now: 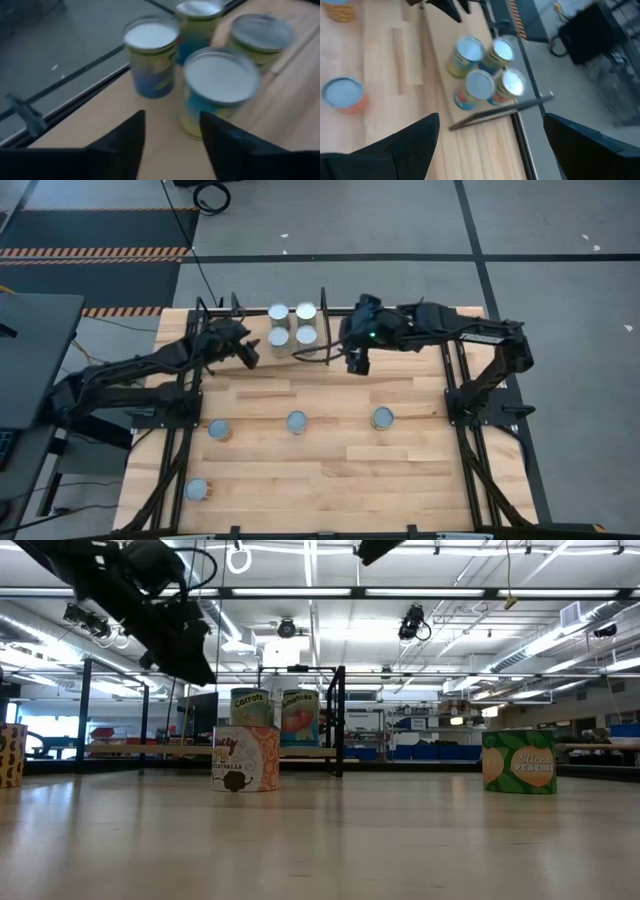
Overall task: Pick and place cans onto a shelf
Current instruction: Adjust the canned goods on the shelf
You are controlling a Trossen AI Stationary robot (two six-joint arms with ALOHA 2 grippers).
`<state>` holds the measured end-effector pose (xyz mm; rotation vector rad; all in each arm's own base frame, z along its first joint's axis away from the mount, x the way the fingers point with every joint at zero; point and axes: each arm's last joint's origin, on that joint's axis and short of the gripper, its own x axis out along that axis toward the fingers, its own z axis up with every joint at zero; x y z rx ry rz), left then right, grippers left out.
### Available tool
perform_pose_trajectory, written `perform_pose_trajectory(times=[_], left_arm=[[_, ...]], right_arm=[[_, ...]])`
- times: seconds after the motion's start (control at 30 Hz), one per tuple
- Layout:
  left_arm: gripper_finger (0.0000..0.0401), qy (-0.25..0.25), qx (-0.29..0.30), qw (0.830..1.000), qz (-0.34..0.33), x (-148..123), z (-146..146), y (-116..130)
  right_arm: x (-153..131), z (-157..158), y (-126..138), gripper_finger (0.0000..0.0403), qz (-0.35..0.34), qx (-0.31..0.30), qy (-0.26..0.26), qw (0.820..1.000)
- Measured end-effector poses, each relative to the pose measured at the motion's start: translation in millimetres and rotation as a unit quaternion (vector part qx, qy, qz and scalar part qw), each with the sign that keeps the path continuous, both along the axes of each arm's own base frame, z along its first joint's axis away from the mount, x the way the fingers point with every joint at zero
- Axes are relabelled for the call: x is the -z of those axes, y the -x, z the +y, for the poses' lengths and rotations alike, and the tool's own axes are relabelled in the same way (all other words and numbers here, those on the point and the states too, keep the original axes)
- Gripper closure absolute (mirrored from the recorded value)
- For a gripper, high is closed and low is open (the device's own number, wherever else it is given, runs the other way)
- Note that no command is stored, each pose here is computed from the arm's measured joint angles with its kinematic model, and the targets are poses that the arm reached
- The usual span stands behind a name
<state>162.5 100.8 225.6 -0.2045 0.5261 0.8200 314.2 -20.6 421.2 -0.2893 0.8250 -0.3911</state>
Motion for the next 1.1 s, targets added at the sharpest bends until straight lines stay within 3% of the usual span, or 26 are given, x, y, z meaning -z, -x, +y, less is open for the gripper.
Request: perform_pose_trajectory(times=[0.2,0.4,0.57,1.1], left_arm=[[0.0315,0.013,-0.033,0.999,0.024,14.0,11.4,-7.4],[0.0371,0.008,-0.024,1.0,0.01,18.0,14.9,-18.1],[0.0387,0.015,-0.024,0.999,0.022,24.7,16.9,-21.8],[0.0386,0.03,0.003,0.999,-0.015,24.0,15.9,-29.2]], right_arm=[[-4.4,-0.2,8.8,0.0037,-0.004,0.015,-0.006,1.0],[-3.4,-0.4,8.0,0.0037,-0.001,0.014,-0.006,1.0],[-3.2,-0.4,8.1,0.0037,0.0,0.014,-0.006,1.0],[-3.3,-0.6,8.2,0.0037,0.0,0.014,-0.006,1.0]])
